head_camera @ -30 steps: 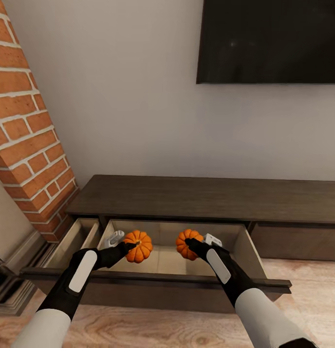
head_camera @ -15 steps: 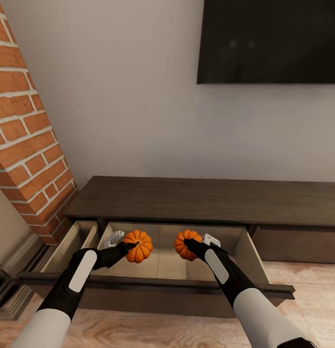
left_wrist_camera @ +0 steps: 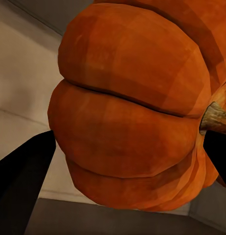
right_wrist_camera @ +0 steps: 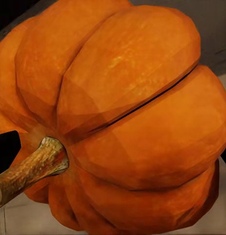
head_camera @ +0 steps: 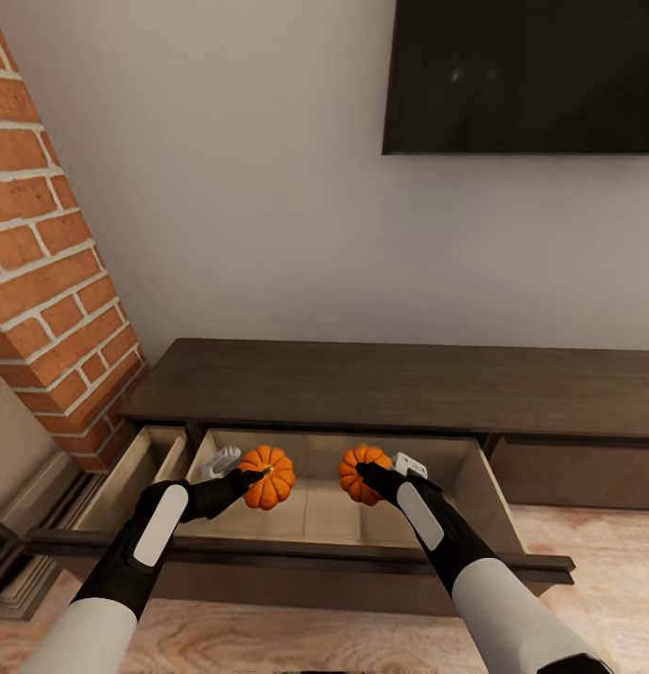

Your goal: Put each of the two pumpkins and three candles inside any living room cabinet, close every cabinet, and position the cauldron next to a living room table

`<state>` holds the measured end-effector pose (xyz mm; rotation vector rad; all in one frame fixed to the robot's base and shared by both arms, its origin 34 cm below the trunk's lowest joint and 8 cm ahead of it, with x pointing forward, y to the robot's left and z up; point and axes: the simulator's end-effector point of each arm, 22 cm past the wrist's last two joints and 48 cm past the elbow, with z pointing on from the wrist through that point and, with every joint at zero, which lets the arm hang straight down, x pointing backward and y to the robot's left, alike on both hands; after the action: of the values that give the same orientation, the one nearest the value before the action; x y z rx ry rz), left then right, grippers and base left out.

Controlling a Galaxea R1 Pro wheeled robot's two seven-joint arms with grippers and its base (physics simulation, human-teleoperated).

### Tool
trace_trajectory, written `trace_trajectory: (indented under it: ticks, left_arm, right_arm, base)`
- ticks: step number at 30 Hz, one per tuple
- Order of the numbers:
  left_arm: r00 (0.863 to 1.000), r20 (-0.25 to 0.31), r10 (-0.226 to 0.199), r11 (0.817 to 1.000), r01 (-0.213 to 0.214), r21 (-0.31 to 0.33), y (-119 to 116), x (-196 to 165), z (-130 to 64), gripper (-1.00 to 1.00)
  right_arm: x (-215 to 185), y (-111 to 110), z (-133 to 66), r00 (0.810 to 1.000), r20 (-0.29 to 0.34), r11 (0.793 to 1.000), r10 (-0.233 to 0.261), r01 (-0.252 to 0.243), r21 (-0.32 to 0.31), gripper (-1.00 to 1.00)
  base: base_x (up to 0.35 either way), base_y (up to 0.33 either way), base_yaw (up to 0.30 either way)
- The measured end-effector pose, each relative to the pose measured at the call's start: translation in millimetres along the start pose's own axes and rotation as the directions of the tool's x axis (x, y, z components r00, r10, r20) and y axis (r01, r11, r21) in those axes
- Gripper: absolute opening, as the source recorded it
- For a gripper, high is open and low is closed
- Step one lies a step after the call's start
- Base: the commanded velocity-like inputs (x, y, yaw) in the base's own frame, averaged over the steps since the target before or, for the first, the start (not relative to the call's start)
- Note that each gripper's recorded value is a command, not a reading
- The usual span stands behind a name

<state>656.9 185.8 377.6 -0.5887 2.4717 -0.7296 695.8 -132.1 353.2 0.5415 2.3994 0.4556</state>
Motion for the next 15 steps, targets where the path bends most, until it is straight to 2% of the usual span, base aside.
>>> trace_trajectory:
  ticks: [3,7,9,15]
  left_arm:
    - [1.000,-0.003,-0.003,1.000,0.003,-0.031,10,2,4.4,-1.00]
    - [0.999,0.054,-0.006,0.987,0.015,-0.159,37,-9,2.0,-1.00]
    - [0.998,0.065,-0.021,0.985,0.031,-0.169,35,-8,3.3,-1.00]
    - [0.997,0.070,-0.020,0.983,0.033,-0.183,38,-8,7.4,-1.00]
  right_arm:
    - [5,-4,4.7,1.000,-0.010,1.000,0.002,-0.002,0.006,-1.00]
    - [5,-4,4.7,1.000,-0.009,1.000,0.003,-0.003,0.006,-1.00]
    - [5,-4,4.7,1.000,-0.009,1.000,0.003,-0.003,0.006,-1.00]
    - [13,-10,10.8,1.000,-0.024,1.000,0.006,-0.006,0.015,-1.00]
  base:
    - [0.000,0.000,0.000]
    - [0.000,0.000,0.000]
    - [0.000,0.000,0.000]
    - [0.000,0.000,0.000]
